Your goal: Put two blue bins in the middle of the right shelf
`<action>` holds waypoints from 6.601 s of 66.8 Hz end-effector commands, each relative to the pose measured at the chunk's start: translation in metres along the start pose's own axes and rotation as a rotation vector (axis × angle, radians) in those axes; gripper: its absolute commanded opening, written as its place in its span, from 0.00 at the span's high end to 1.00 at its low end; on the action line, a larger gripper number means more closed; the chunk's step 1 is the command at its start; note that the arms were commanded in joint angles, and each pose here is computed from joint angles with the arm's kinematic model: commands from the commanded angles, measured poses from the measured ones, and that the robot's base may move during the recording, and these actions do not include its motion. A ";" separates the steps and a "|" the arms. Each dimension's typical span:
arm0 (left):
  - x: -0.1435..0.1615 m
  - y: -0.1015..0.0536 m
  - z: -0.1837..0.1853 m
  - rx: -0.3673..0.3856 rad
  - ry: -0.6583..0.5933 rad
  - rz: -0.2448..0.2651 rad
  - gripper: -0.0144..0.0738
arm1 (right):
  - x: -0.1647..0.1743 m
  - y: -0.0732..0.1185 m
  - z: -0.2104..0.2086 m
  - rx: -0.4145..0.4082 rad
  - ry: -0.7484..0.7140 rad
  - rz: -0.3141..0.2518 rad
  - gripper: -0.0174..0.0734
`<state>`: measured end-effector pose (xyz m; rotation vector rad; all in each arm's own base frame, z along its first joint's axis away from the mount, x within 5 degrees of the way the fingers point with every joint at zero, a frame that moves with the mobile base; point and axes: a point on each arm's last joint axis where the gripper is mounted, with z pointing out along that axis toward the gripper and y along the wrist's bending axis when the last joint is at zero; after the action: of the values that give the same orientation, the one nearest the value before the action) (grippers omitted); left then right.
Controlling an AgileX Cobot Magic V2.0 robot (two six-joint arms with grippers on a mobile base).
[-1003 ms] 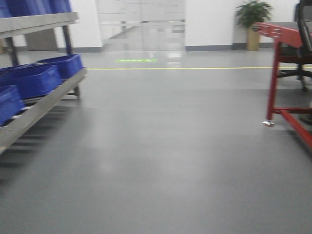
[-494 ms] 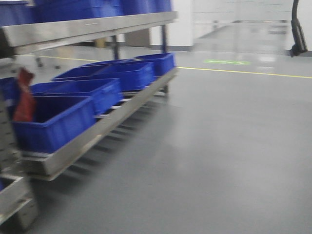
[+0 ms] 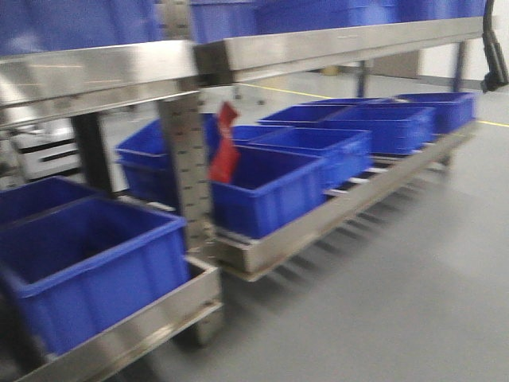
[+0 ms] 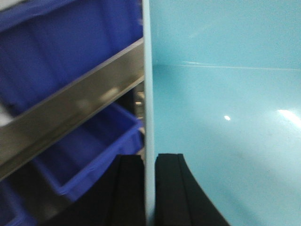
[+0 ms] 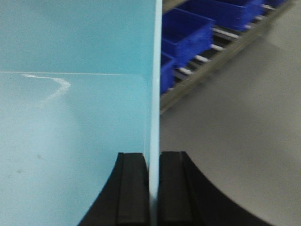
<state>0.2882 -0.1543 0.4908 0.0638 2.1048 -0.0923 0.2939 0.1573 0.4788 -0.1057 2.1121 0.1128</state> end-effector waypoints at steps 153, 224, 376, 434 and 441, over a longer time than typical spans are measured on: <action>-0.008 -0.004 -0.009 0.057 -0.064 -0.017 0.96 | -0.008 0.005 -0.008 -0.055 -0.073 0.008 0.99; -0.008 -0.004 -0.009 0.057 -0.064 -0.017 0.96 | -0.008 0.005 -0.008 -0.055 -0.073 0.008 0.99; 0.000 -0.009 0.004 0.103 -0.163 0.031 0.96 | 0.008 0.019 0.008 -0.016 -0.174 -0.008 0.99; 0.041 -0.007 0.021 0.143 -0.185 0.029 0.96 | 0.039 0.013 0.021 0.001 -0.157 -0.005 0.99; 0.049 -0.007 0.021 0.178 -0.202 0.037 0.96 | 0.047 0.014 0.027 -0.003 -0.139 -0.006 0.99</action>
<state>0.2890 -0.1565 0.4282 0.1505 2.0020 -0.1401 0.2928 0.1642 0.4229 -0.0526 2.0348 0.0391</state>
